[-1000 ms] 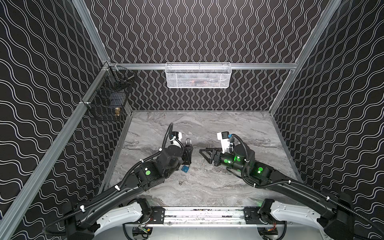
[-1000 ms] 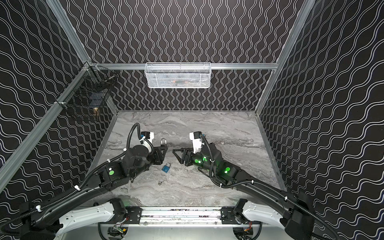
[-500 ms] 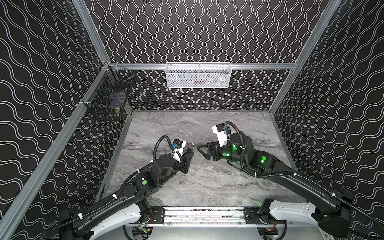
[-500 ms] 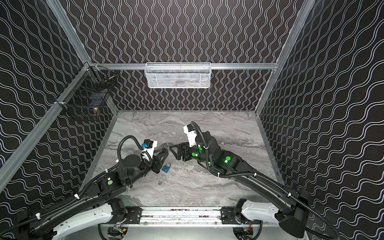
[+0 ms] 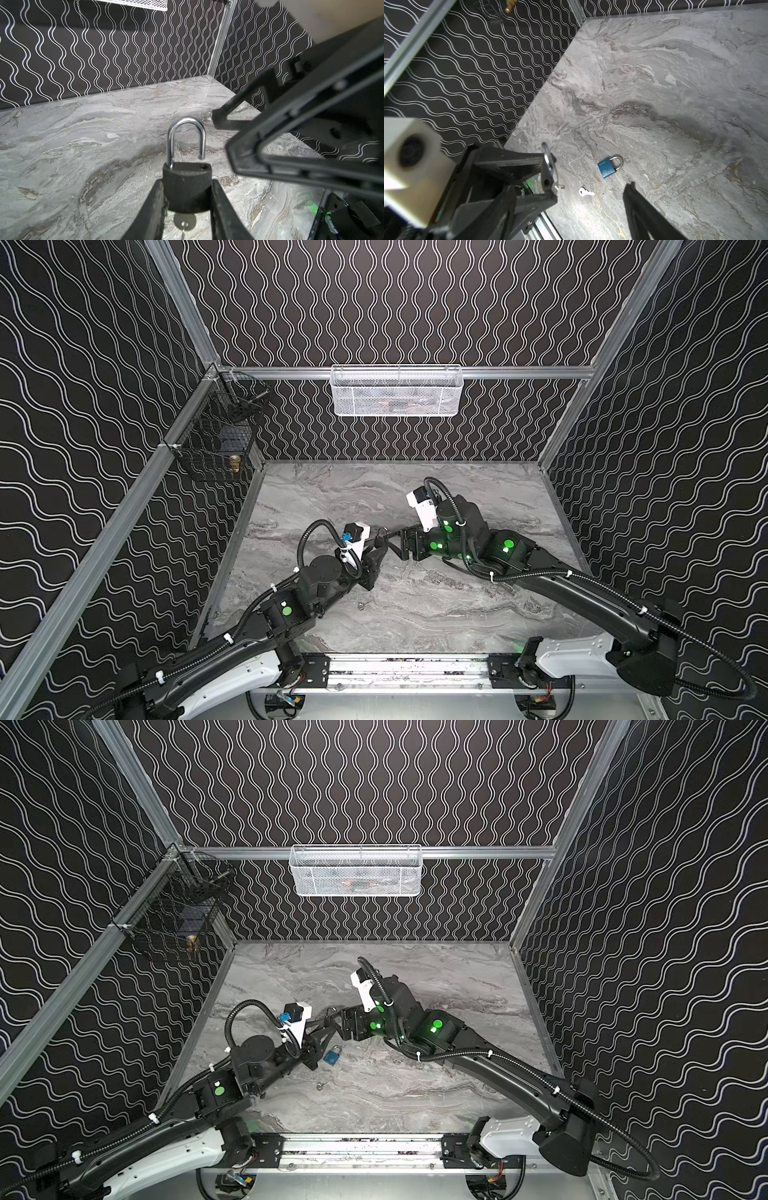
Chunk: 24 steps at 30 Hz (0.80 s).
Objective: Unlock with the key
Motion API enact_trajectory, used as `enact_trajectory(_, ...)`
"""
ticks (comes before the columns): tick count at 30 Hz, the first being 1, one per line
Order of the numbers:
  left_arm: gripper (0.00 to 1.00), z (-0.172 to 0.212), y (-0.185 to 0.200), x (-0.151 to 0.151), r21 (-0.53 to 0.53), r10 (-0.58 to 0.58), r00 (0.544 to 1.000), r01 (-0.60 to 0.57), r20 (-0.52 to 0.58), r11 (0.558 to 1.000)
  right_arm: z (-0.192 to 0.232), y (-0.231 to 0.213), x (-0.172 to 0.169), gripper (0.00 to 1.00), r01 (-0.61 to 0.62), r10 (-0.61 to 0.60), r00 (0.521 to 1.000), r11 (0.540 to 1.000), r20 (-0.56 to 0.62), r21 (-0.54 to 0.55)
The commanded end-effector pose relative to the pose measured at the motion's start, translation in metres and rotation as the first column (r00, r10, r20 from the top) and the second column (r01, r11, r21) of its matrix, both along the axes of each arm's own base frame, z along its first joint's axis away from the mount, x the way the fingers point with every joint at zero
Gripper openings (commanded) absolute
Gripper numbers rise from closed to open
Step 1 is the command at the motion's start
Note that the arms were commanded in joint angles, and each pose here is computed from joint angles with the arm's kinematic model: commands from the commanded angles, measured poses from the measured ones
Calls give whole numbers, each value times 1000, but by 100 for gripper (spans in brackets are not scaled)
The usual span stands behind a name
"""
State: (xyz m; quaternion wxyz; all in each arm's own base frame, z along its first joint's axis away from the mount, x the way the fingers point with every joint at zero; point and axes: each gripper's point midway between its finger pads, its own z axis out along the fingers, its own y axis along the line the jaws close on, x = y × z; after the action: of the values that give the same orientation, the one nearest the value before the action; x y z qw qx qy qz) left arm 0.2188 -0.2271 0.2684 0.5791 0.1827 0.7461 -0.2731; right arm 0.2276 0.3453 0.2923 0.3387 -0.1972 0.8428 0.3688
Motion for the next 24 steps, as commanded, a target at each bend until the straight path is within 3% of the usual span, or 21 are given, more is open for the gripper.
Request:
enact_trajectory(1,0,13,1,2,-26,8,999,-6,54,1000,2,-1,6,83,24,-23,999,999,22,-27)
enact_trajectory(24,0,20,0,-7,-45,-39,996,42,76,998,-16,-10,21,84,94,-87,995,987,58,-130)
